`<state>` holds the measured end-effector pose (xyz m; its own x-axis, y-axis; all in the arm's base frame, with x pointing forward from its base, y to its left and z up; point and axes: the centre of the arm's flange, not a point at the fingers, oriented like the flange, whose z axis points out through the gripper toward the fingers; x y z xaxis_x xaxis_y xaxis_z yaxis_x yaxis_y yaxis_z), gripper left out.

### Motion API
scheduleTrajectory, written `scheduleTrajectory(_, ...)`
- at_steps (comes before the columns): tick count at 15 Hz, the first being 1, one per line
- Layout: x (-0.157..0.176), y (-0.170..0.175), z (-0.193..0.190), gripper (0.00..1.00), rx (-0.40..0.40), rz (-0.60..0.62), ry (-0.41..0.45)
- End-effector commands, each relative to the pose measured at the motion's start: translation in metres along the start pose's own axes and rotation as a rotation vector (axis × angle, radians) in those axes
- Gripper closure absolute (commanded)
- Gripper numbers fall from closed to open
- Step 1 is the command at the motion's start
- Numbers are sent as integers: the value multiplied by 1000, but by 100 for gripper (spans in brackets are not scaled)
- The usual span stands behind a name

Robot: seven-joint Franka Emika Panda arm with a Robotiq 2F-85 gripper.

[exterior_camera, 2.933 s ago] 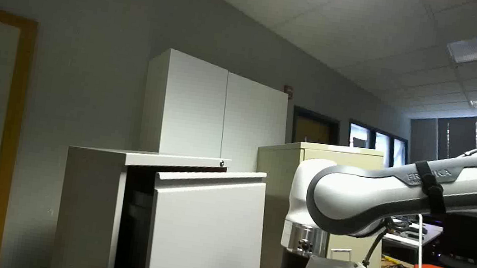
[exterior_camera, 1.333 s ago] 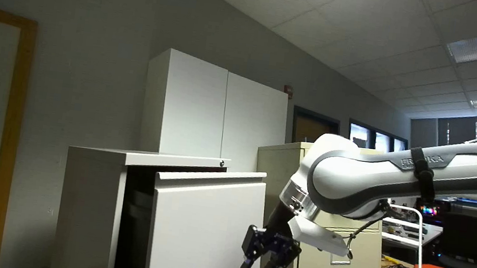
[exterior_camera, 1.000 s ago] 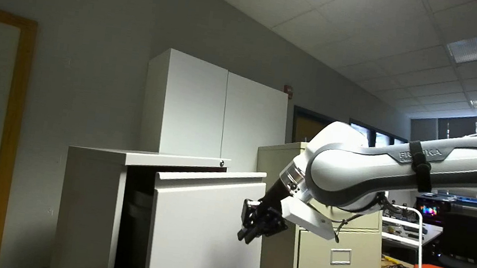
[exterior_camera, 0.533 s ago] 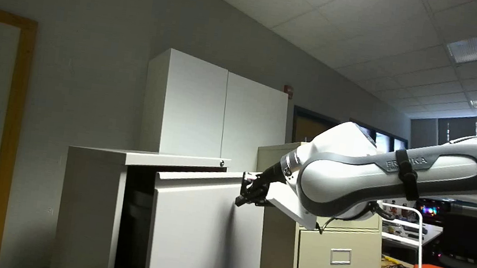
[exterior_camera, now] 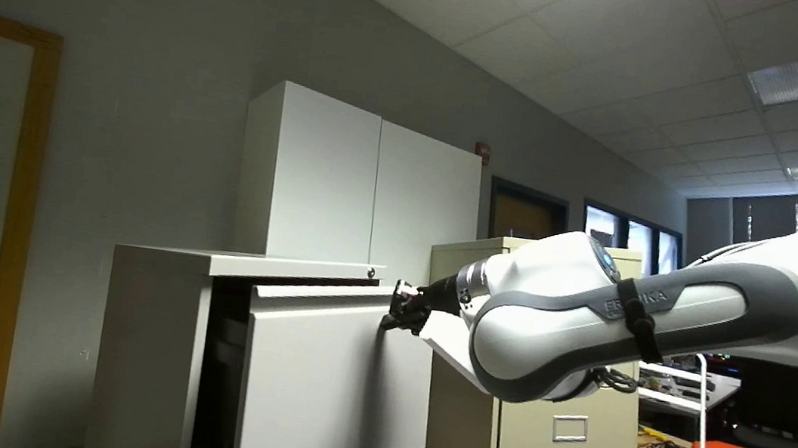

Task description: Close the top drawer of the left cabinet

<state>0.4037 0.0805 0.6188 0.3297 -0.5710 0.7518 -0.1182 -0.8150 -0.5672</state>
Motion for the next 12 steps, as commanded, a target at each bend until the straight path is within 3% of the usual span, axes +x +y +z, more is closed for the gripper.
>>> scheduleTrajectory(1, 2, -8, 36, 96, 44, 36, 10)
scheduleTrajectory(12, 11, -18, 114, 96, 101, 114, -65)
